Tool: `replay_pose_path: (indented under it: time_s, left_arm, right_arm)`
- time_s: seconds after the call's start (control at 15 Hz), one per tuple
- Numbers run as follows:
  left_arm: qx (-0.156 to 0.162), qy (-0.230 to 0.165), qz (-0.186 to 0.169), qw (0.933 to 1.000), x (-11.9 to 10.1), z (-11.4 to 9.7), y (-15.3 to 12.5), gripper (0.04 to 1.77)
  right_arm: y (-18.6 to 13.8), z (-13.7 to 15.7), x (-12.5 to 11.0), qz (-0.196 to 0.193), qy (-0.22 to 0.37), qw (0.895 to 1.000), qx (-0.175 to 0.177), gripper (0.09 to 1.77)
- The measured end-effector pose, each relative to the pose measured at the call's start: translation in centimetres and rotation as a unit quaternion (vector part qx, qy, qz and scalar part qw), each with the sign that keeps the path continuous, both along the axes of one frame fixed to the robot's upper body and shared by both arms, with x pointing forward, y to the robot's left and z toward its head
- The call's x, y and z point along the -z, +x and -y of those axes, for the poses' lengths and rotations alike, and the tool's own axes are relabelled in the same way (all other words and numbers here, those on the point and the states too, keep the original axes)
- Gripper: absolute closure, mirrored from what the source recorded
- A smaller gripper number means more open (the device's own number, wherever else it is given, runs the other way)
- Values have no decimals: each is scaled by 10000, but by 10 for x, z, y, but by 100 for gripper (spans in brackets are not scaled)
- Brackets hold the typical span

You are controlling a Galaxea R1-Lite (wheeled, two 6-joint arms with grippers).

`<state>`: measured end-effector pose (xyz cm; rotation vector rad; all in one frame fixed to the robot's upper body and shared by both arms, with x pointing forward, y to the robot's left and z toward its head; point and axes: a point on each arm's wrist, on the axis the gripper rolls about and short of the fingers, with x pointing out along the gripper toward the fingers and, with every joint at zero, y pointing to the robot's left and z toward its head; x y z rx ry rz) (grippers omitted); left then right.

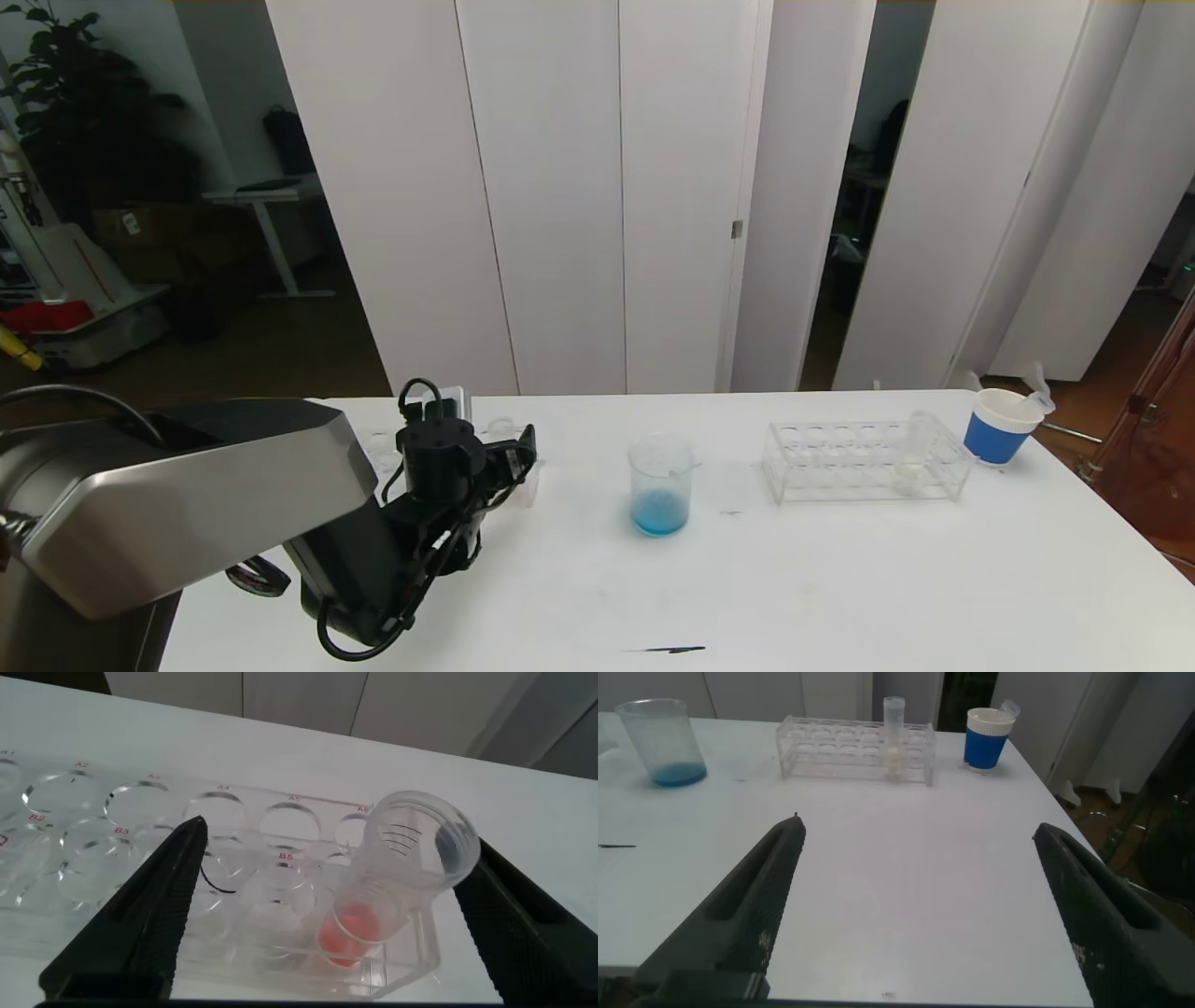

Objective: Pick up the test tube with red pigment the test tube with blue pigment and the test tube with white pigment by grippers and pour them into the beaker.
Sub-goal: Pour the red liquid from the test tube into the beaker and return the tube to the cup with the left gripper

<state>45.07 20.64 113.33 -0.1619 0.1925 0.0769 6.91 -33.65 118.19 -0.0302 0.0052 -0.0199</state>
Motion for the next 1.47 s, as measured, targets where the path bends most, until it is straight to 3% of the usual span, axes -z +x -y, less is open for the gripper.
replay_pose_path:
  time_s: [0.2, 0.27, 0.33, 0.4, 0.47, 0.53, 0.6, 0.67, 1.47]
  left_arm:
    - [-28, -20, 2, 10000, 1, -2, 2, 6]
    - [-41, -18, 1, 10000, 2, -3, 3, 13]
    - [-45, -20, -6, 10000, 2, -3, 4, 35]
    - [-5, -27, -3, 10000, 2, -3, 4, 70]
    - [52, -26, -1, 10000, 2, -2, 4, 117]
    - [46, -20, -4, 10000, 2, -3, 4, 137]
    - [45, -19, -6, 10000, 2, -3, 4, 130]
    - [14, -20, -14, 10000, 3, -4, 5, 105]
    - [23, -32, 74, 10000, -4, -2, 6, 105]
  right_arm:
    - [0, 0, 0, 0, 2, 10000, 0, 11]
    - [0, 0, 0, -2, 0, 10000, 0, 11]
    - [0, 0, 0, -2, 0, 10000, 0, 11]
    - [0, 0, 0, 0, 0, 10000, 0, 11]
    - [0, 0, 0, -2, 2, 10000, 2, 11]
    - [0, 0, 0, -2, 0, 10000, -1, 11]
    - [0, 0, 0, -2, 0, 10000, 0, 11]
    - [0, 0, 0, 0, 0, 10000, 2, 11]
    - [0, 0, 0, 0, 2, 10000, -2, 11]
